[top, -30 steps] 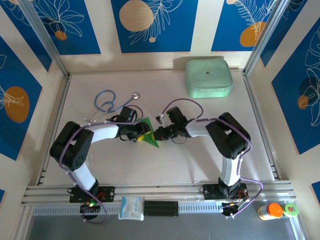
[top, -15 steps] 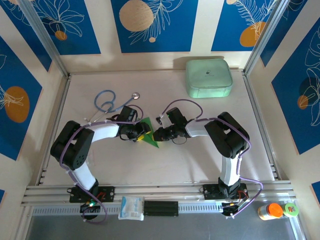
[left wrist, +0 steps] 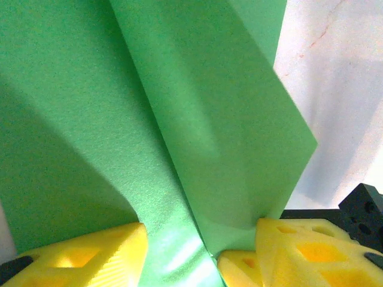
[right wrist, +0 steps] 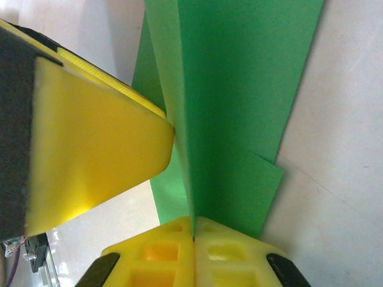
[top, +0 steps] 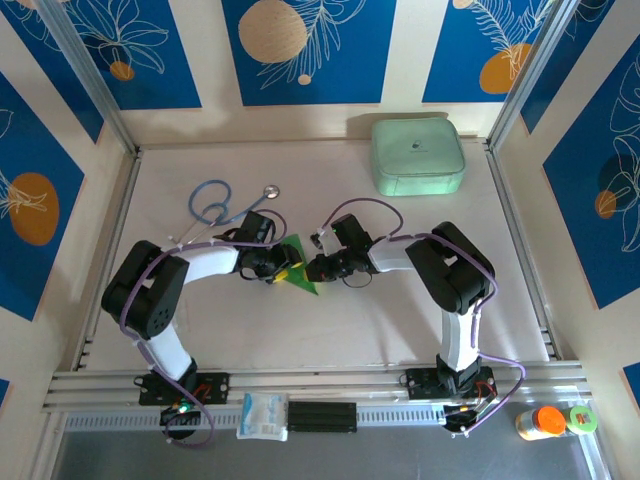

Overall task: Fold a paper plane with a square sheet of paper (pick it up from the middle)
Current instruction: Fourth fold the wing at the center of the table.

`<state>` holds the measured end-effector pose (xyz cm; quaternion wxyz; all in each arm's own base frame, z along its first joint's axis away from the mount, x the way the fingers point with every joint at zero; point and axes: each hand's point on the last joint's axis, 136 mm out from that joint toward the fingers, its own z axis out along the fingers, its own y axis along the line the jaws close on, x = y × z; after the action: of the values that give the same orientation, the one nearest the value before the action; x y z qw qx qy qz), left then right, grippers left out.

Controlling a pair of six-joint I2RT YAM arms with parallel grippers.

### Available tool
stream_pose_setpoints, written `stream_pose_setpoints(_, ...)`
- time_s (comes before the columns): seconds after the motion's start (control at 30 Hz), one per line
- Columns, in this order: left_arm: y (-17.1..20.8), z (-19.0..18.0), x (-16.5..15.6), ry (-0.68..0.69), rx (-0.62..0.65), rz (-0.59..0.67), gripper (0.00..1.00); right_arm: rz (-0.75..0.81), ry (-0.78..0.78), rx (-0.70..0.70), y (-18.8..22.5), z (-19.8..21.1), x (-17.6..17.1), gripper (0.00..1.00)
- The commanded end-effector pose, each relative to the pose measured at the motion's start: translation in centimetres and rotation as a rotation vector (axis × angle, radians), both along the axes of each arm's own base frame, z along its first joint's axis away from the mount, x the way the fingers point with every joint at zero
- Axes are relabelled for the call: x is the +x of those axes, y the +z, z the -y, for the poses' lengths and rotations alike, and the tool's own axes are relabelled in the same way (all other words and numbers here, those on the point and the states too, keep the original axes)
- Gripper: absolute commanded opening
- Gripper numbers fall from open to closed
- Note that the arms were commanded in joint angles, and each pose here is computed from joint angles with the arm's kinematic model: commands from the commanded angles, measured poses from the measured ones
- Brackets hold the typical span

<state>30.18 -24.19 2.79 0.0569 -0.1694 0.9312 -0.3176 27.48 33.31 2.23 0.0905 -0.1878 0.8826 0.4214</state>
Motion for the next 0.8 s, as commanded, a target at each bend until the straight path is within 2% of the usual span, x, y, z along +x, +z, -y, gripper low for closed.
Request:
stream_pose_setpoints(0.0, -3.9, -2.1, -3.0, 0.003, 0.128, -0.141, 0.55, -0.017, 0.017, 0.013, 0.0, -0.3, -0.2, 0.05)
stream_pose_setpoints(0.13, -2.8, -1.8, -2.3, 0.006, 0.110, -0.104, 0.55, -0.032, 0.013, 0.019, -0.1, 0.0, -0.3, 0.04)
stream_pose_setpoints(0.4, 5.2, -0.4, 2.3, 0.033, -0.011, 0.147, 0.60, -0.093, -0.012, 0.045, -0.5, 0.6, -0.5, 0.04)
stream_pose_setpoints(0.53, 6.6, -0.9, 2.9, 0.051, -0.028, 0.216, 0.60, -0.111, -0.021, 0.051, -0.7, 0.8, -0.5, 0.04)
stream_pose_setpoints(0.77, 6.0, 0.6, 2.5, -0.009, -0.145, 0.247, 0.43, -0.132, -0.032, 0.054, -0.9, 1.1, -0.6, 0.03)
